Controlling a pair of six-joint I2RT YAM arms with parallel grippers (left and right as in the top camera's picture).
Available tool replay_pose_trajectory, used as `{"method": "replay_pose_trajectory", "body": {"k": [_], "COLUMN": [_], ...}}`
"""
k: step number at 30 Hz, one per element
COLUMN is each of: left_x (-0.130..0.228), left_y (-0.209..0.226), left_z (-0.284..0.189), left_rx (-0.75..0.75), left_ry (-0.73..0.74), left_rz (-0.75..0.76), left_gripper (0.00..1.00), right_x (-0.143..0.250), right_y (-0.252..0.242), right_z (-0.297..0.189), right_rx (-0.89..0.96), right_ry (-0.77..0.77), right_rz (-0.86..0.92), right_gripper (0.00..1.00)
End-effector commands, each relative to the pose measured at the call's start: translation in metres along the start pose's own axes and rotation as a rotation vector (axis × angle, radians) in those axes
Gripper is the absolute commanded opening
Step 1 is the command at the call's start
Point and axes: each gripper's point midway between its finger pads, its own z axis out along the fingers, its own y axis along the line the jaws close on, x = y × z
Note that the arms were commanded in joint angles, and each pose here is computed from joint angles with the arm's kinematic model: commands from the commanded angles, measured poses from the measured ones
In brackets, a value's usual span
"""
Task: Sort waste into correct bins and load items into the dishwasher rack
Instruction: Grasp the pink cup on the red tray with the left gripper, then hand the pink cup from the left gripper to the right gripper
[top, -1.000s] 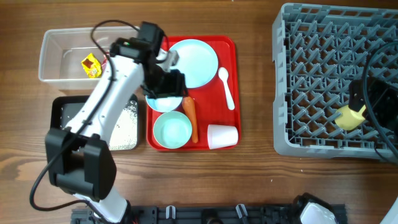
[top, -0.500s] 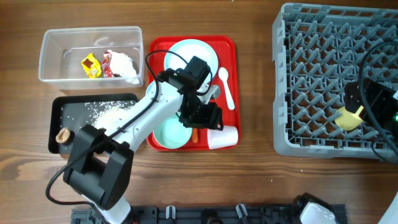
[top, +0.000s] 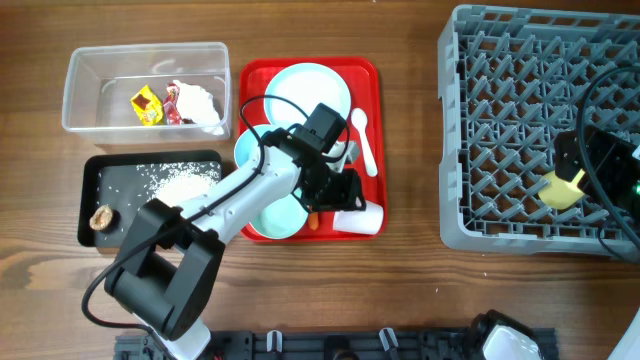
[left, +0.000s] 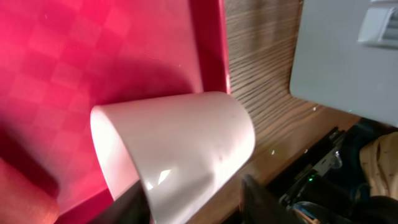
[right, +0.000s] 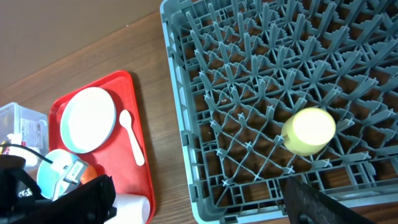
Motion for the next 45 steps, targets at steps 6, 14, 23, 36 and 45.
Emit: {"method": "replay_pose_trajectory", "body": {"k": [6,14,23,36,45], "left_x": [-0.003,-0.012,-0.056,-0.074,-0.068], "left_y": [-0.004,-0.029,-0.06,-0.05,-0.062], "left_z": [0.007,-0.021,-0.149,-0.226,-0.216], "left_rx": [0.027,0.149,0.498,0.739,0.746], "left_ry": [-0.02,-0.066,-0.318,-0.423,-0.39], "left_rz": [-0.017,0.016,0.107,0.206,0.235], "left_gripper": [0.04,0.04,0.04,0.04,0.04], "right_x": [0.001,0.0,-0.002,0.002,0.06], "right_y": [0.004,0.004,0.027,0.12,0.176], "right_z": [0.003,0.003,0.006,0.036,0.095], "right_rx": [-0.026,-0.03,-0.174,-0.962,-1.293], "right_ry": [0.008,0.009,0.009,0.051,0.2], "right_rz": [-0.021,-0.02,-0.08,-0.293,-0.342], "right_gripper": [0.9,0.89,0.9,0.94,1.0]}}
